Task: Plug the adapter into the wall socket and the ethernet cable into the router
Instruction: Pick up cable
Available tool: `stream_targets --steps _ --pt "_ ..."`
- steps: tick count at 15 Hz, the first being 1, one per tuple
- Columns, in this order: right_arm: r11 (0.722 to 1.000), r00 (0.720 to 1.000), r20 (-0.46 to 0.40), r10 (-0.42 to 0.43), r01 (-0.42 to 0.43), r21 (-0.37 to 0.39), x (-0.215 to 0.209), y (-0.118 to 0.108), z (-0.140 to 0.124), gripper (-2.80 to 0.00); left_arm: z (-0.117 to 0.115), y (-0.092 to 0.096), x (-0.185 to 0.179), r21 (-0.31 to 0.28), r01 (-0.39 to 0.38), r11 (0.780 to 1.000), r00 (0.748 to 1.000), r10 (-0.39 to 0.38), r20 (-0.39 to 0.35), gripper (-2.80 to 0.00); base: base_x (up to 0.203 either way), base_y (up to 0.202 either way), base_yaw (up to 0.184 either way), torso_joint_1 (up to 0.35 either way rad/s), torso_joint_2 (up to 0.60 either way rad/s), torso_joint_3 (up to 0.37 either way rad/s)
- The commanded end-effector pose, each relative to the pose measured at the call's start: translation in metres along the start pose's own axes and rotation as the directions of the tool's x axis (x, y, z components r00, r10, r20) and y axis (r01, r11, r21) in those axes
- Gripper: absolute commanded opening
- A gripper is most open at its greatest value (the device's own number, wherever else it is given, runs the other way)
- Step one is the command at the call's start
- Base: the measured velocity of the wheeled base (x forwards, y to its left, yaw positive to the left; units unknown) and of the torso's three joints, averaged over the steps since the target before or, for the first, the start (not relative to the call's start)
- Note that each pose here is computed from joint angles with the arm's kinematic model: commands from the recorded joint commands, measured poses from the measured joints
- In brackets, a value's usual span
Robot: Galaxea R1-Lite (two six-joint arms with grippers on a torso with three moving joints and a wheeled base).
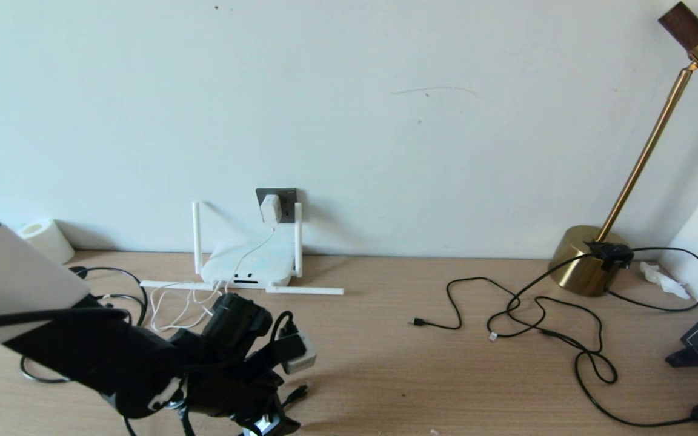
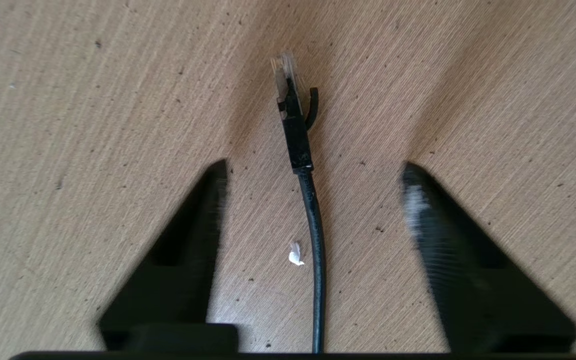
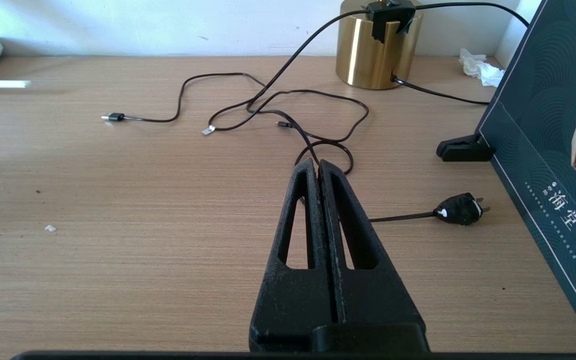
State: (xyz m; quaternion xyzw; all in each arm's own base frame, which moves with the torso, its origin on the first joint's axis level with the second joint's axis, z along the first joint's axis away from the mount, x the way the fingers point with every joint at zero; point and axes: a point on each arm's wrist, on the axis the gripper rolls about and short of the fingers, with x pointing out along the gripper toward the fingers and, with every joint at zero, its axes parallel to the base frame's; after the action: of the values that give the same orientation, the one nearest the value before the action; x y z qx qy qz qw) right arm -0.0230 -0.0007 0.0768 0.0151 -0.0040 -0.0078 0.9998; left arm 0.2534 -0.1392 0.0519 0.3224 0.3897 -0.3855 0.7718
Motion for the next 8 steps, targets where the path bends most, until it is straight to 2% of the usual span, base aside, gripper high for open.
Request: stream_targets --steps 1,6,8 --pt "1.0 1.0 -0.002 0.0 0.0 0.0 0.0 0.0 0.0 -2.8 -0.002 -0.001 0.006 0.001 0.011 1.0 1.0 -0.011 -0.014 -2.8 0.0 0.0 0.0 0.0 0.0 0.0" --pt "1.0 1.0 -0.002 0.0 0.0 -0.001 0.0 0.0 0.0 -2.8 -0.014 -0.009 0.007 -0.001 0.032 0.999 0.998 -0.032 -0.046 -2.8 0.0 0.0 0.0 0.0 0.0 0.0" --pt "1.0 1.0 -0.002 0.0 0.0 0.001 0.0 0.0 0.0 -2.8 -0.02 -0.013 0.007 0.004 0.021 1.0 1.0 -0.021 -0.022 -2.8 0.0 0.0 0.0 0.0 0.0 0.0"
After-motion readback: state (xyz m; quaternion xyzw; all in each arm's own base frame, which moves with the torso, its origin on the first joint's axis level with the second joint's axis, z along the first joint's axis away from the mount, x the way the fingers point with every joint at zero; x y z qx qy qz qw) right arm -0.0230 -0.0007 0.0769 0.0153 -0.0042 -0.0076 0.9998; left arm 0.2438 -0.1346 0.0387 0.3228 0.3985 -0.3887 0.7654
